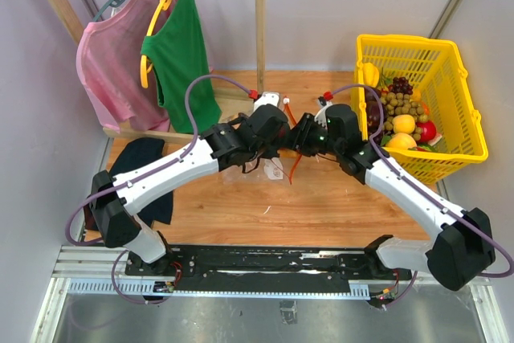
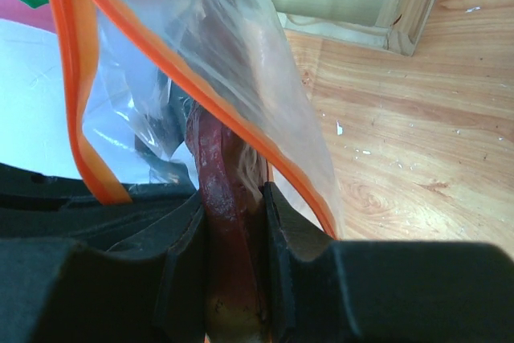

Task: Place the food in the zip-top bag and seal the zipper
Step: Place the fake food in the zipper food storage bag.

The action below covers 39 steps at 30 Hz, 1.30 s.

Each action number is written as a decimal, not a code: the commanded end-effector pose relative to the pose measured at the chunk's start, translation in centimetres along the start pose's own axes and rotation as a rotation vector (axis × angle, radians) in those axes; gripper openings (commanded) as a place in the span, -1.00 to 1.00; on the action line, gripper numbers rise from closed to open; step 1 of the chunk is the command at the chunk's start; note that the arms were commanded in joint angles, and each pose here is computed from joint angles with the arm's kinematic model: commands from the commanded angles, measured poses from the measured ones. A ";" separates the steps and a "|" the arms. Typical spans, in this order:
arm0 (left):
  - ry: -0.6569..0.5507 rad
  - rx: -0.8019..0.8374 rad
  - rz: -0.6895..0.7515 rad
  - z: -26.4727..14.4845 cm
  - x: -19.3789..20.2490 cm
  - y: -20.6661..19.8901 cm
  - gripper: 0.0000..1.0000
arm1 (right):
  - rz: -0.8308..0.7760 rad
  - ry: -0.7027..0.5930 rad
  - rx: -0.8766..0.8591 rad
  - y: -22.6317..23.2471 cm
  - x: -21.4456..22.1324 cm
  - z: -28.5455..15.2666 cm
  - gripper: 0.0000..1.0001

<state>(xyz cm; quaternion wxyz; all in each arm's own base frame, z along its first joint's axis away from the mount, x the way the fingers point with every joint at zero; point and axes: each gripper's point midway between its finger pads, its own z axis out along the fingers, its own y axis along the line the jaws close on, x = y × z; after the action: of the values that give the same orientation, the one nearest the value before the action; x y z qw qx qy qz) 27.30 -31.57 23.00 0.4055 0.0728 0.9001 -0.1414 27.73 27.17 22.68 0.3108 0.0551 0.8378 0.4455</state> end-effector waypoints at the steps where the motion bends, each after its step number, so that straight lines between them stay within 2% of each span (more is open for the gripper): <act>1: -0.035 0.088 -0.009 -1.1 -0.7 -2.1 -0.99 | -0.007 -0.013 -0.047 1.0 0.4 0.9 -0.99; 4: -0.038 0.121 -0.023 -1.4 -0.8 -2.8 -1.00 | -0.008 -0.021 -0.041 0.6 0.8 1.4 -0.98; 8: -0.054 0.134 -0.054 -1.6 -1.0 -2.9 -0.99 | -0.011 0.011 -0.053 0.3 1.7 2.0 -0.81; 13: -0.105 0.077 -0.096 -1.3 -1.2 -1.4 -0.99 | -0.024 0.078 -0.069 0.2 3.1 2.0 -0.42; 20: -0.127 -0.005 -0.130 -0.1 -0.2 0.3 -0.99 | -0.080 0.148 -0.063 0.3 4.1 0.9 -0.08; 31: -0.132 -0.016 -0.165 0.6 0.5 0.7 -1.00 | -0.161 0.212 -0.049 0.5 4.7 -0.8 0.00; 34: -0.132 -0.014 -0.166 0.6 0.5 0.7 -0.99 | -0.214 0.209 -0.044 1.0 4.2 -1.6 0.07; 39: -0.148 0.003 -0.181 0.1 0.2 0.7 -0.99 | -0.282 0.167 0.016 -0.1 2.5 -3.3 0.09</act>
<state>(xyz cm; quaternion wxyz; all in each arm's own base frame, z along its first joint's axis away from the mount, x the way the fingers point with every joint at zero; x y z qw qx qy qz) 27.29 -30.72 20.77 0.4338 0.0019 0.8876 -0.1547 23.85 27.52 20.75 0.2618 -0.0678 0.8699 0.4125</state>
